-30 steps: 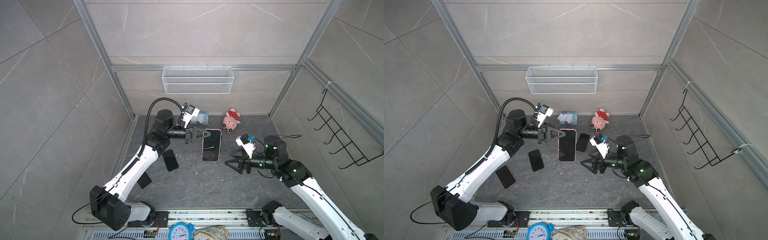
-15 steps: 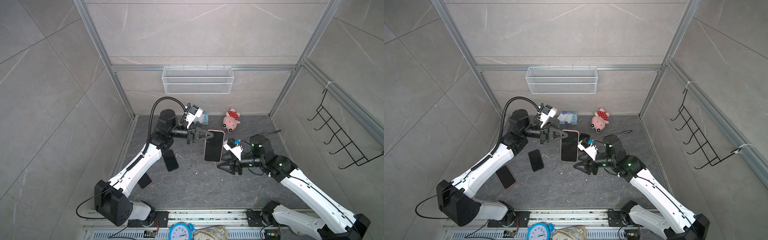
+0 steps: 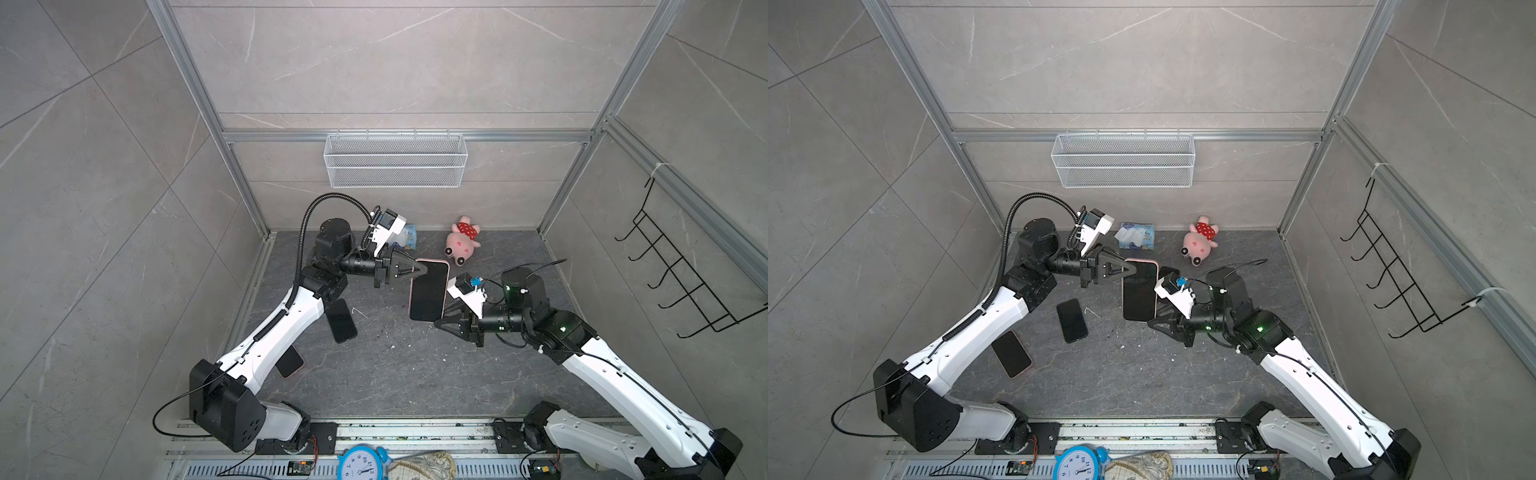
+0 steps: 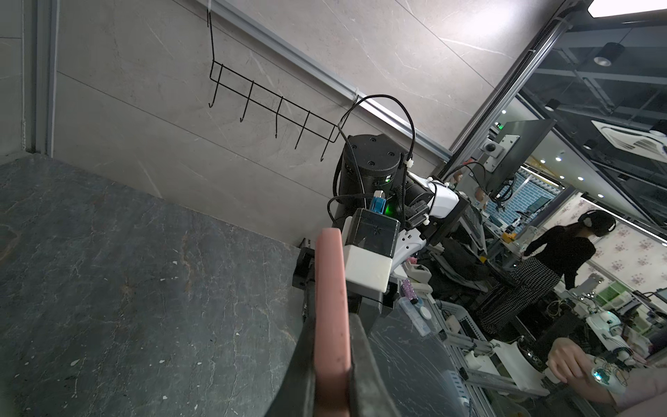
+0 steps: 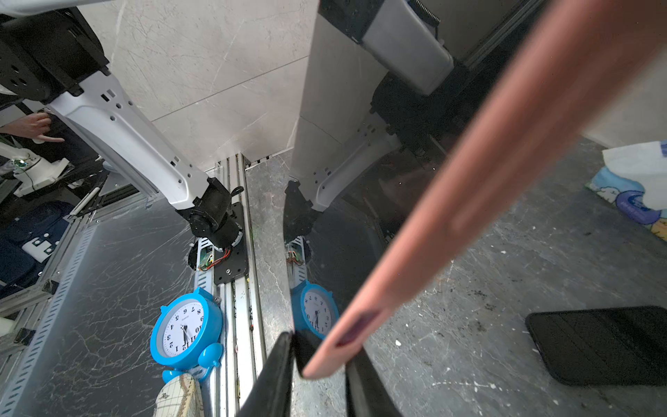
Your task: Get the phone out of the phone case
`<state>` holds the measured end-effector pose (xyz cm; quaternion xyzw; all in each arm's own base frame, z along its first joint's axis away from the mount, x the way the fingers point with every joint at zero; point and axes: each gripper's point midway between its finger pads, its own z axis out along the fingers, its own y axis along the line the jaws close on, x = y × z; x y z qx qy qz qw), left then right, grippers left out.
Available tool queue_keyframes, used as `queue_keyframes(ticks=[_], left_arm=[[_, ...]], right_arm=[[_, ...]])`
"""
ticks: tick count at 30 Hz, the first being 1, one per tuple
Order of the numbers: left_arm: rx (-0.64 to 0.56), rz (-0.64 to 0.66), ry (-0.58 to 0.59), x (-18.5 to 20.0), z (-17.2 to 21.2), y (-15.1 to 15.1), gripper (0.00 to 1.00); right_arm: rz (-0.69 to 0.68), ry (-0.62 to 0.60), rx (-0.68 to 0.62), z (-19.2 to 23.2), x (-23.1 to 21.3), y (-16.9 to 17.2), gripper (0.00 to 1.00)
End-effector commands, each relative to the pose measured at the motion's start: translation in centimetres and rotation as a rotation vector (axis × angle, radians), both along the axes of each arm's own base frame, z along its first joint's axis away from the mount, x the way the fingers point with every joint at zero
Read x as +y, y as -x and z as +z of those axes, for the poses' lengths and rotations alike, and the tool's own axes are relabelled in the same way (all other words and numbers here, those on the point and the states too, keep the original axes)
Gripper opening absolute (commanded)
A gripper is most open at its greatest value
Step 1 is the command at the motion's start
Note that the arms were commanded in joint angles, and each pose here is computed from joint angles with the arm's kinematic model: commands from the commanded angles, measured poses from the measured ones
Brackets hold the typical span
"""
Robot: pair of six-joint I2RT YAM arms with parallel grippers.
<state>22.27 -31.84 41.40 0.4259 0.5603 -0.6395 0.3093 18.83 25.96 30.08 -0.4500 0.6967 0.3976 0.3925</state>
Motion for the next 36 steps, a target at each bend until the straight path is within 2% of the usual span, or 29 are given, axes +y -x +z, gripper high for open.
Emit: queue_keyframes(ticks=[1, 7, 12, 15, 20, 23, 28, 31, 34, 36], left_arm=[[-0.070, -0.042, 0.043, 0.4, 1.9, 1.4, 0.00], [-0.049, -0.030, 0.043, 0.3, 2.0, 1.2, 0.00], [0.032, 0.000, 0.064, -0.6, 2.4, -0.3, 0.00], [0.162, 0.075, 0.082, -1.7, 2.1, -3.0, 0.00], [0.417, 0.075, 0.132, -4.3, 0.9, -6.1, 0.00], [0.471, 0.078, 0.097, -5.9, -0.2, -6.3, 0.00], [0.511, 0.080, 0.066, -7.2, -0.7, -6.5, 0.00], [0.503, 0.087, 0.068, -6.9, -0.7, -6.5, 0.00], [0.498, 0.139, 0.103, -5.5, -0.1, -7.2, 0.00], [0.500, 0.196, 0.144, -4.3, 0.6, -8.0, 0.00]], right_arm=[[0.013, -0.032, -0.055, 1.9, 0.2, 0.0, 0.21], [0.052, -0.038, -0.065, 1.7, 0.4, 0.4, 0.08], [0.138, -0.070, -0.183, 2.1, 0.9, 1.4, 0.01], [0.199, -0.115, -0.307, 2.9, 1.3, 1.9, 0.00], [0.247, -0.142, -0.481, 4.4, 2.3, 1.3, 0.00], [0.230, -0.143, -0.575, 5.4, 2.5, 0.5, 0.00], [0.157, -0.135, -0.651, 6.4, 2.7, -1.5, 0.00], [0.072, -0.164, -0.647, 6.7, 2.2, -2.3, 0.00], [-0.006, -0.212, -0.603, 6.2, 1.0, -1.8, 0.00], [-0.065, -0.236, -0.540, 5.7, 0.0, -1.3, 0.13]])
